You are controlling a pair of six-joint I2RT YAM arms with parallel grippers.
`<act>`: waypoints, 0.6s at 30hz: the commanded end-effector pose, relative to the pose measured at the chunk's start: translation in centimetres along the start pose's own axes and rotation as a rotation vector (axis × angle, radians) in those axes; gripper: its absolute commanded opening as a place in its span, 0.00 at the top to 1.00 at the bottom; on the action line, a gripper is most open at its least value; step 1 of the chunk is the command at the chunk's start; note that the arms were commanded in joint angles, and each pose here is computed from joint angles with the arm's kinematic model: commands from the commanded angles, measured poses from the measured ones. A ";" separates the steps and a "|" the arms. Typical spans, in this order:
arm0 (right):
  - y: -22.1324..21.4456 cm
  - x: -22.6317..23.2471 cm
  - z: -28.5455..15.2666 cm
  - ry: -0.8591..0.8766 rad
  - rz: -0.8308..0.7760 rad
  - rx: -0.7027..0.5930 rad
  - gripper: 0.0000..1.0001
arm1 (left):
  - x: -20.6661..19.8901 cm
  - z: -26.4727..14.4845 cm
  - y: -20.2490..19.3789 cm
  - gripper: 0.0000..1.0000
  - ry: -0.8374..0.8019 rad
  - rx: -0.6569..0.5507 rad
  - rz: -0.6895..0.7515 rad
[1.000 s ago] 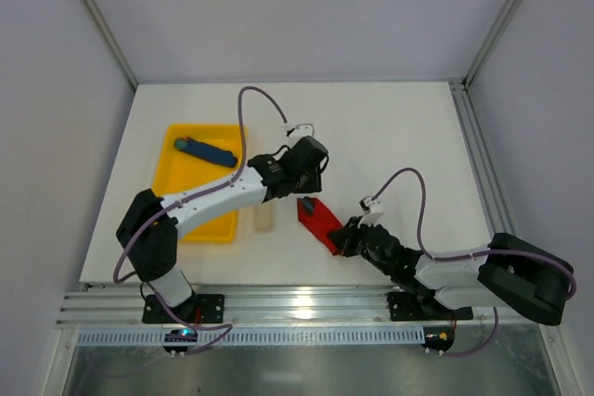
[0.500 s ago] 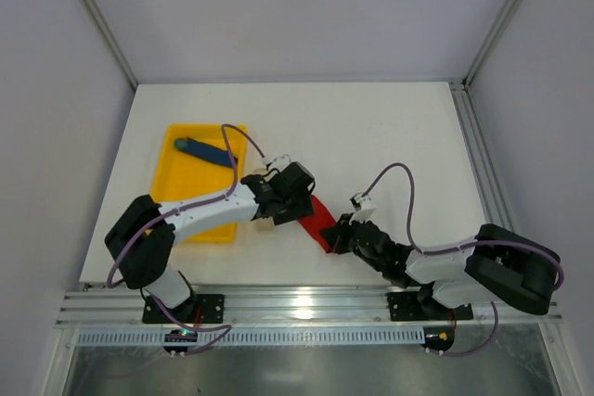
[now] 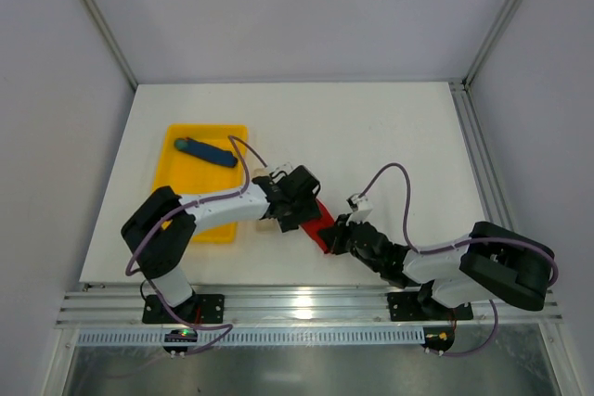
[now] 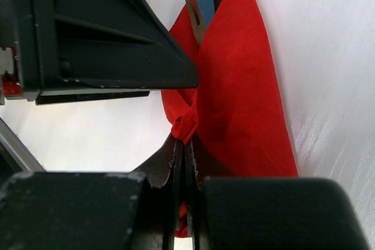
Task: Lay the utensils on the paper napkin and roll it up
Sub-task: Roll the napkin at the center of the board.
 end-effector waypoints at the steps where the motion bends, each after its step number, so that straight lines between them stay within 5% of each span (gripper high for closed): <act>1: 2.3 1.4 0.6 0.027 -0.003 -0.102 0.96 | -1.8 -0.3 0.3 0.33 -0.033 0.009 -0.031; 18: 2.9 2.3 2.5 -0.008 0.006 -0.111 0.96 | 0.4 -4.7 4.8 0.41 0.039 -0.232 0.121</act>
Point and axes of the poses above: each gripper's point midway between its finger pads, its own z axis out along the fingers, its own x axis along the line the jaws close on, y = z × x, the point moved 4 cm from there along -z, back along the fingers, and after that the axes turned 7 degrees about -z, right-handed, at the moved point
